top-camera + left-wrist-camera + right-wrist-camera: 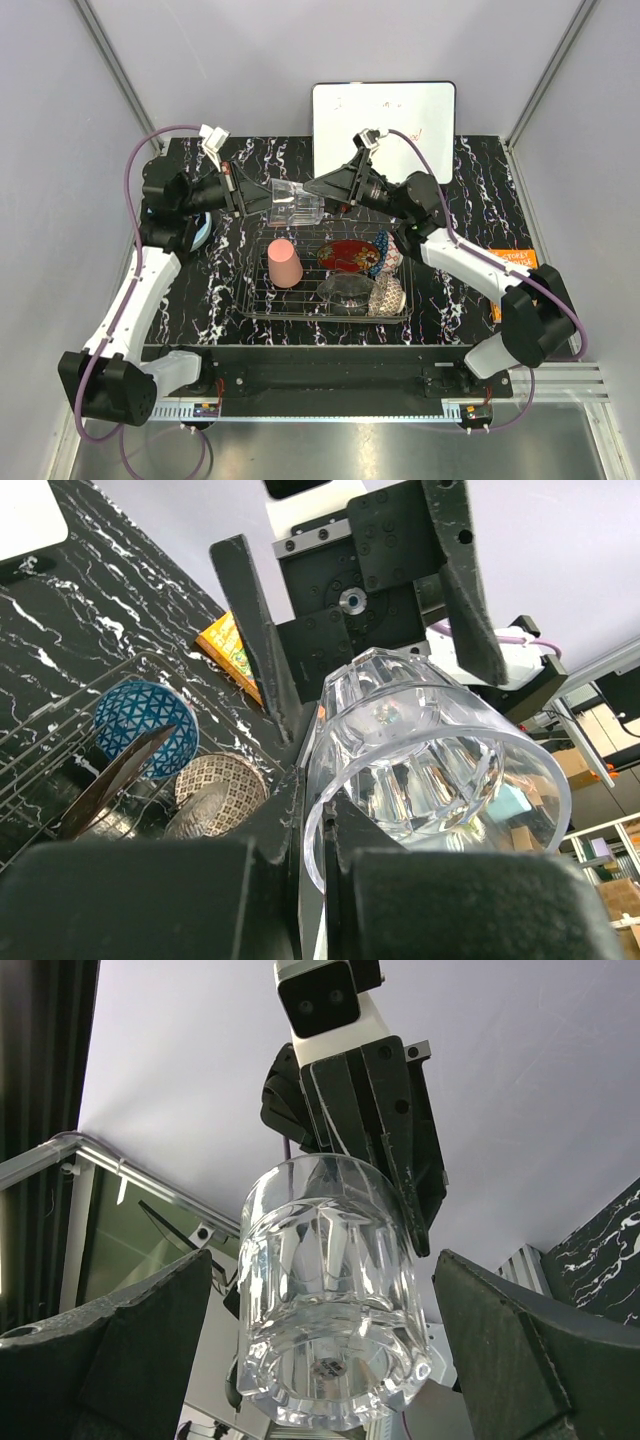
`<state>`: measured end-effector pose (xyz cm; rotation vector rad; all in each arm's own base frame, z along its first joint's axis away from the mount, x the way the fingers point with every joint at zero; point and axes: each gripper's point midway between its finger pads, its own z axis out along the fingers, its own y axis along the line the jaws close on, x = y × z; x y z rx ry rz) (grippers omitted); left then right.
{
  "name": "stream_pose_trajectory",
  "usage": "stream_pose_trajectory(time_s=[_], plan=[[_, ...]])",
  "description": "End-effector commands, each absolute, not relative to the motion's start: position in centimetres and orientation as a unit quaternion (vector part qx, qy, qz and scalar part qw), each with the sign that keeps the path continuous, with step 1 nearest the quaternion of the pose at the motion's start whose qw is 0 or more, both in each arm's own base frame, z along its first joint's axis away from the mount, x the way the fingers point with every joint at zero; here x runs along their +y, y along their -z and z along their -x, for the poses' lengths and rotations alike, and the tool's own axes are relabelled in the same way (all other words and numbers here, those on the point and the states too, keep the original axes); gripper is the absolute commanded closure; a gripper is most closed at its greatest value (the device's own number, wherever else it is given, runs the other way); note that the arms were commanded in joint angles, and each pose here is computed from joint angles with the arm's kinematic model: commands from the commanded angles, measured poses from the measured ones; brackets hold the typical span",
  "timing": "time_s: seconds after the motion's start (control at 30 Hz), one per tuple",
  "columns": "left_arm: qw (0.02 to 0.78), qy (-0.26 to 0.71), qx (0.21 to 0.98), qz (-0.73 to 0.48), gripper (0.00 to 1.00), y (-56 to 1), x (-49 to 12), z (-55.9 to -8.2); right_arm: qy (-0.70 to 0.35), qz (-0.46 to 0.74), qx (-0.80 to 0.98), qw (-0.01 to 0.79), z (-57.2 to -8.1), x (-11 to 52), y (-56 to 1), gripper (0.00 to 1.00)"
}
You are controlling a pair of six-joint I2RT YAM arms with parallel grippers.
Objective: Load the mixed dishes into the dish rack
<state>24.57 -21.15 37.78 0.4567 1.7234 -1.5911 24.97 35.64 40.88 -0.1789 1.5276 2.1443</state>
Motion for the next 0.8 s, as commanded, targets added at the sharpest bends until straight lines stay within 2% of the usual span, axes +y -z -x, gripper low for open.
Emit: stream_pose_trajectory(time_s=[0.0, 0.33, 0.43, 0.47, 0.57, 0.67, 0.7, 0.77], plan=[[0.404, 0.609, 0.652, -0.203, 1.00, -39.8, -21.2, -25.1, -0.798, 0.080, 0.541, 0.252, -23.9, 35.8, -42.6, 0.00], [0.418, 0.599, 0.646, -0.221, 1.00, -40.7, -21.0, -25.3, -0.801, 0.071, 0.547, 0.232, -23.4, 36.2, -41.1, 0.00], [0.417, 0.602, 0.644, -0.220, 1.00, -40.5, -21.1, -25.4, -0.804, 0.071, 0.546, 0.225, -23.3, 36.4, -41.2, 0.04], [0.416, 0.602, 0.645, -0.220, 1.00, -40.3, -21.1, -25.4, -0.804, 0.070, 0.546, 0.224, -23.4, 36.4, -41.2, 0.10], [0.413, 0.600, 0.648, -0.223, 1.00, -39.8, -21.1, -25.3, -0.805, 0.068, 0.544, 0.225, -23.5, 36.4, -41.3, 0.19], [0.410, 0.595, 0.653, -0.225, 1.00, -39.1, -21.0, -25.0, -0.806, 0.071, 0.542, 0.228, -23.4, 36.4, -41.7, 0.35], [0.407, 0.591, 0.659, -0.226, 1.00, -38.5, -20.9, -24.9, -0.805, 0.072, 0.542, 0.230, -23.4, 36.4, -41.8, 0.44], [0.403, 0.581, 0.670, -0.224, 0.99, -37.6, -20.8, -24.9, -0.800, 0.079, 0.547, 0.233, -23.3, 36.4, -41.9, 0.57]])
